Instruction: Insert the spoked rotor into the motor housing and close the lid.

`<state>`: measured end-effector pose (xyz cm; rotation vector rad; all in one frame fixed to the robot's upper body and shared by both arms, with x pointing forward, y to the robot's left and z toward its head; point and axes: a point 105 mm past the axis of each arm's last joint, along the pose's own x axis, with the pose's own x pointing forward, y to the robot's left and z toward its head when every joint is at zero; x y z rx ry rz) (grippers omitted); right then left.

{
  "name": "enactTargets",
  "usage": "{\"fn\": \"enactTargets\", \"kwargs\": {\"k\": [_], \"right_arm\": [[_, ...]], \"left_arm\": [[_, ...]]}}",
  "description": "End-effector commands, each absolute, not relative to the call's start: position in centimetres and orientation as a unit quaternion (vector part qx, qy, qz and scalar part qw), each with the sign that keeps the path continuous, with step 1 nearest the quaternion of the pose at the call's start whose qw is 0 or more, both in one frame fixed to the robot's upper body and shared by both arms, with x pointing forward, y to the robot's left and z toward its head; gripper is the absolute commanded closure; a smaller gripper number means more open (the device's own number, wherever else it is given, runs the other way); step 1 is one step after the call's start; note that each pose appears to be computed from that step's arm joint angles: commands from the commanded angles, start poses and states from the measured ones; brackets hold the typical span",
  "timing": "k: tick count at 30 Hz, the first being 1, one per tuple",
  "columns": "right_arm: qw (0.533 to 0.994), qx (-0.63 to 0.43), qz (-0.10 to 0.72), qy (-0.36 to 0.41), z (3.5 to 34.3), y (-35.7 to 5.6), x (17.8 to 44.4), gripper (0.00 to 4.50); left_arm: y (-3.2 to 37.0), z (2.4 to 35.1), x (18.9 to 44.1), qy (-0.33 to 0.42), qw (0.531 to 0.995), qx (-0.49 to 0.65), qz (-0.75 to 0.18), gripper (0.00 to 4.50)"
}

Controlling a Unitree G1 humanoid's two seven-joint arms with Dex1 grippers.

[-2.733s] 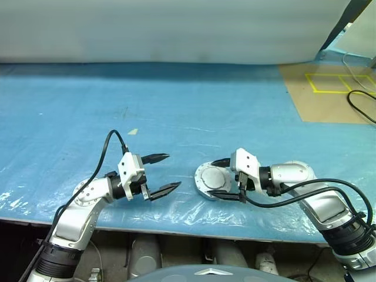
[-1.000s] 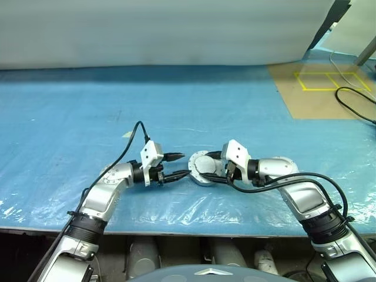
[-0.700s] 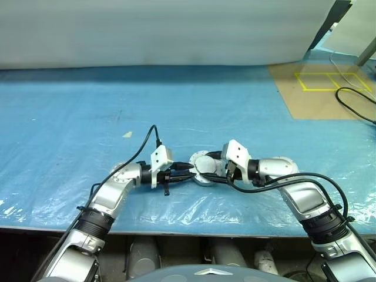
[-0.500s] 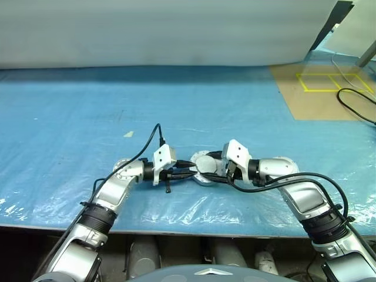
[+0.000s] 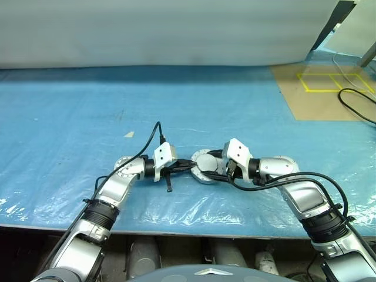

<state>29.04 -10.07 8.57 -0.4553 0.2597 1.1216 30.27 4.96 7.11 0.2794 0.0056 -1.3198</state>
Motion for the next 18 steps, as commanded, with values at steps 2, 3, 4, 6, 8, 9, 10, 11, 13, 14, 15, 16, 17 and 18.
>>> {"fn": "enactTargets", "kwargs": {"k": [2, 3, 4, 6, 8, 9, 10, 11, 13, 14, 15, 16, 17, 18], "right_arm": [[0.817, -0.215, 0.517, 0.14, 7.8, -10.4, 29.2, 1.55], [0.817, -0.215, 0.517, 0.14, 7.8, -10.4, 29.2, 1.55], [0.816, -0.215, 0.518, 0.141, 7.7, -10.4, 29.2, 1.55], [0.815, -0.208, 0.522, 0.144, 7.8, -10.3, 29.1, 1.55], [0.815, -0.196, 0.526, 0.146, 8.0, -10.1, 29.0, 1.55], [0.817, -0.187, 0.526, 0.146, 8.3, -10.0, 29.0, 1.55], [0.819, -0.176, 0.526, 0.146, 8.6, -9.9, 29.1, 1.55], [0.822, -0.161, 0.526, 0.145, 9.0, -9.9, 29.2, 1.55], [0.822, -0.145, 0.531, 0.145, 9.5, -9.8, 29.2, 1.55], [0.823, -0.142, 0.531, 0.145, 9.7, -9.8, 29.2, 1.55], [0.824, -0.136, 0.531, 0.142, 10.0, -9.8, 29.3, 1.55], [0.826, -0.13, 0.531, 0.138, 10.4, -9.7, 29.3, 1.55], [0.829, -0.127, 0.528, 0.131, 10.8, -9.7, 29.5, 1.55], [0.832, -0.124, 0.527, 0.125, 11.1, -9.8, 29.6, 0.84]], "left_arm": [[4.8, 5.2, 29.8, 0.04, 0.774, 0.139, -0.617, 4.46], [4.8, 5.1, 29.7, 0.042, 0.771, 0.143, -0.62, 4.46], [4.8, 5.0, 29.6, 0.044, 0.767, 0.145, -0.623, 4.46], [4.8, 4.8, 29.4, 0.048, 0.763, 0.147, -0.627, 4.46], [4.9, 4.8, 29.5, 0.049, 0.764, 0.15, -0.626, 4.46], [4.9, 4.8, 29.5, 0.049, 0.763, 0.15, -0.626, 4.46], [4.9, 4.8, 29.5, 0.049, 0.763, 0.15, -0.626, 4.46], [4.9, 4.9, 29.6, 0.048, 0.764, 0.15, -0.626, 4.46], [4.9, 5.0, 29.7, 0.046, 0.764, 0.152, -0.625, 4.46], [4.9, 5.0, 29.7, 0.045, 0.764, 0.152, -0.625, 4.46], [4.9, 5.0, 29.7, 0.045, 0.764, 0.152, -0.626, 4.46], [4.9, 5.0, 29.8, 0.045, 0.764, 0.151, -0.626, 4.46], [4.8, 5.0, 29.8, 0.044, 0.764, 0.151, -0.626, 4.46], [4.7, 5.0, 29.7, 0.044, 0.763, 0.149, -0.627, 4.5]]}}
